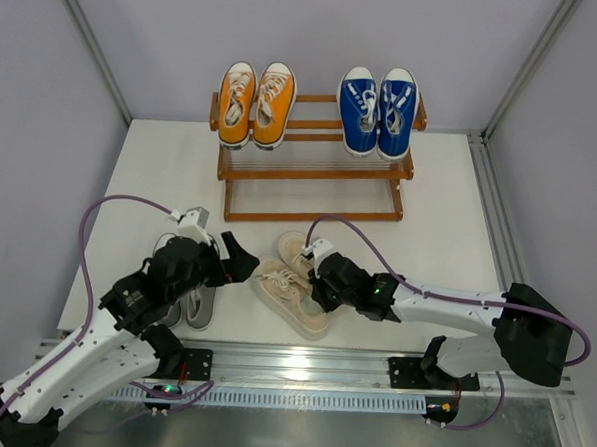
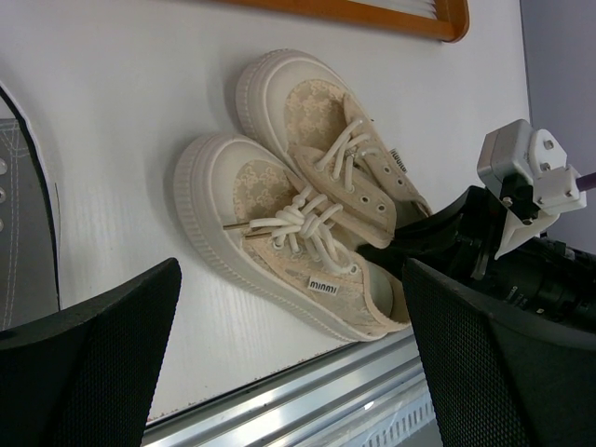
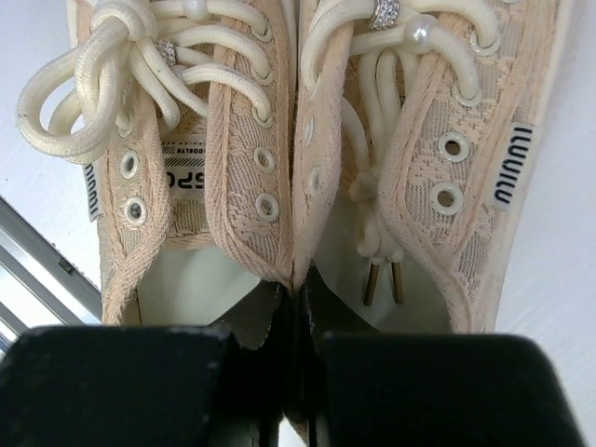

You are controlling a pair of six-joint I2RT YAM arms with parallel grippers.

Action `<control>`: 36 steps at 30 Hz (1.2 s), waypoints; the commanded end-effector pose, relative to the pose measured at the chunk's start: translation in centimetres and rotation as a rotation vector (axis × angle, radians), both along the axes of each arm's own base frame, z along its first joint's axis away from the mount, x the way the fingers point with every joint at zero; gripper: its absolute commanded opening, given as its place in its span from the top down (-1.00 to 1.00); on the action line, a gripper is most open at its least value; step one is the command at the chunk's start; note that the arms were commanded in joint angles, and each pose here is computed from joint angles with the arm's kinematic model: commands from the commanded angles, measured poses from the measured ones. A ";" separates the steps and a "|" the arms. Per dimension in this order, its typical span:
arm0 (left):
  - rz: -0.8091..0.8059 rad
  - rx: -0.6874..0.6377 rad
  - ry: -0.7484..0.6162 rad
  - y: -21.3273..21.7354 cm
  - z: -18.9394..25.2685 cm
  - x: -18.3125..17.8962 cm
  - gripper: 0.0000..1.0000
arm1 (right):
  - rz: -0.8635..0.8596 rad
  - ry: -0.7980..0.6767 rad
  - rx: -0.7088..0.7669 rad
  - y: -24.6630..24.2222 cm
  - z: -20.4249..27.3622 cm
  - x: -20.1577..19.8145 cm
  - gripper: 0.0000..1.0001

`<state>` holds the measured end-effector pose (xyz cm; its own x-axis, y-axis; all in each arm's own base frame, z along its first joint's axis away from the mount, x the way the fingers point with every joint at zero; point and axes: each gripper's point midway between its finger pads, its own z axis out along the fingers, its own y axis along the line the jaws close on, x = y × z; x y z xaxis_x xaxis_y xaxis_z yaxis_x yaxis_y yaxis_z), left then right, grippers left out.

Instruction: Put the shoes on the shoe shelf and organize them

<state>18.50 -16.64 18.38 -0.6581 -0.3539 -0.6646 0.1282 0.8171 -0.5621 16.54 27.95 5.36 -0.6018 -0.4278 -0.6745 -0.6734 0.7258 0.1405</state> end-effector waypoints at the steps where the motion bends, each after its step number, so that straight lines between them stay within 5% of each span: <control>1: 0.000 -0.027 -0.045 -0.4 1.7 0.6 -0.99 | -0.052 0.003 0.054 -0.4 0.8 -0.6 0.92; 10: -0.001 -0.020 -0.052 -0.4 2.0 0.7 -1.00 | -0.270 -0.175 0.171 -3.8 8.4 2.0 0.92; 36: 0.011 -0.025 -0.048 0.4 1.7 -0.1 -0.99 | -0.587 -0.429 0.221 -7.9 15.4 9.1 0.92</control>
<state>18.26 -16.17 18.89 -0.6417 -0.3663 -0.6738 0.1316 0.8130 -0.5672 21.59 18.34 13.32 -0.5246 -0.1753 -0.8331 -0.2925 0.9561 -0.0170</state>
